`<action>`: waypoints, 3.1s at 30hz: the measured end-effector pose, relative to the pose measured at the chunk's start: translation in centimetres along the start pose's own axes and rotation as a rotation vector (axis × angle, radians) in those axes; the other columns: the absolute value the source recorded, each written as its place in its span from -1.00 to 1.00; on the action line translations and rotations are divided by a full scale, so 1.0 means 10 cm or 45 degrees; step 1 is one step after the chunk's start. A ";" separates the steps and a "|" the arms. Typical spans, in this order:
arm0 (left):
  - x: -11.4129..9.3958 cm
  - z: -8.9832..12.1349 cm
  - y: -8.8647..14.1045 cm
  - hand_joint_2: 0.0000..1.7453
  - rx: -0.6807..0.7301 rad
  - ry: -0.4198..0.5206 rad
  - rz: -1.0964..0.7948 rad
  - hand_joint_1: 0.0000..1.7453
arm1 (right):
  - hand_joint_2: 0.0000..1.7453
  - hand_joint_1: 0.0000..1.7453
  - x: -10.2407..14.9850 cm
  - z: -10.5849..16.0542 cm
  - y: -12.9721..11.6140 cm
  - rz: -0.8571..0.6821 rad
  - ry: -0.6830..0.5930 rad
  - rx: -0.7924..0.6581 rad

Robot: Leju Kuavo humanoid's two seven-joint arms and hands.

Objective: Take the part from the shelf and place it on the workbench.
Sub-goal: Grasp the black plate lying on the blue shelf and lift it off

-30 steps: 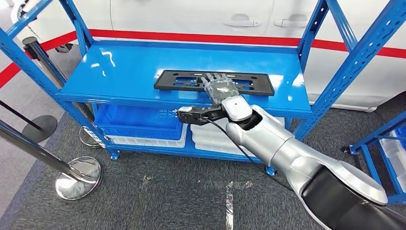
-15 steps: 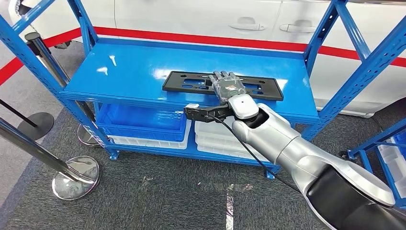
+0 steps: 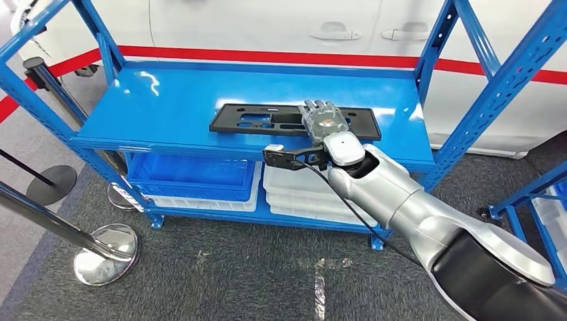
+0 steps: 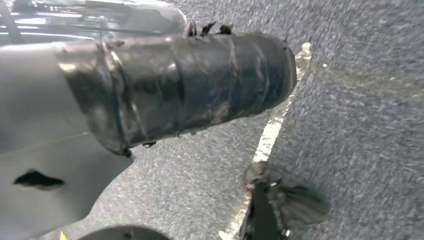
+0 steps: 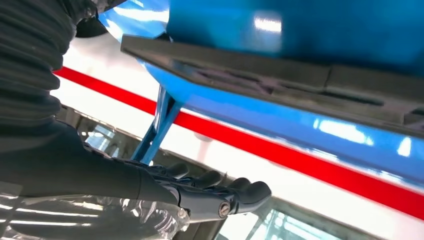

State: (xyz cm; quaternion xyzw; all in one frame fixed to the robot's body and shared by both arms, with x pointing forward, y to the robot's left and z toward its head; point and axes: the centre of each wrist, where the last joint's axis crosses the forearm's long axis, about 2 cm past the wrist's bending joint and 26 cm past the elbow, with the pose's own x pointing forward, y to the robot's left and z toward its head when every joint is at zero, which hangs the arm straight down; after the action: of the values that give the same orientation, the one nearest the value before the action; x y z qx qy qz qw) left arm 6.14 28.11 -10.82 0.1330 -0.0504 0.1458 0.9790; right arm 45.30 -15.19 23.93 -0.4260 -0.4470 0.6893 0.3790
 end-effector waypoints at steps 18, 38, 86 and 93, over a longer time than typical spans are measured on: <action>0.01 0.00 0.01 -1.00 0.004 0.003 0.002 -1.00 | 1.00 -1.00 0.03 0.02 0.14 -0.008 -0.005 0.033; -0.01 0.00 -0.01 -1.00 0.000 0.003 0.000 -1.00 | 1.00 -1.00 0.07 0.03 0.26 -0.005 -0.028 0.051; -0.01 0.01 -0.05 -1.00 -0.020 -0.001 -0.007 -1.00 | 1.00 -1.00 0.21 0.04 0.50 0.015 -0.056 0.112; -0.01 0.02 -0.05 -1.00 -0.018 -0.015 -0.003 -1.00 | 1.00 -1.00 0.27 0.04 0.48 0.010 -0.079 0.108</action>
State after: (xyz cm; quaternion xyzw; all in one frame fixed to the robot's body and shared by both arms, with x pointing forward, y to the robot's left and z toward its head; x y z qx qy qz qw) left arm 6.16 27.56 -10.81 0.1271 -0.0570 0.1436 0.9798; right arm 43.29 -14.36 18.85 -0.3897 -0.4274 0.7220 0.3797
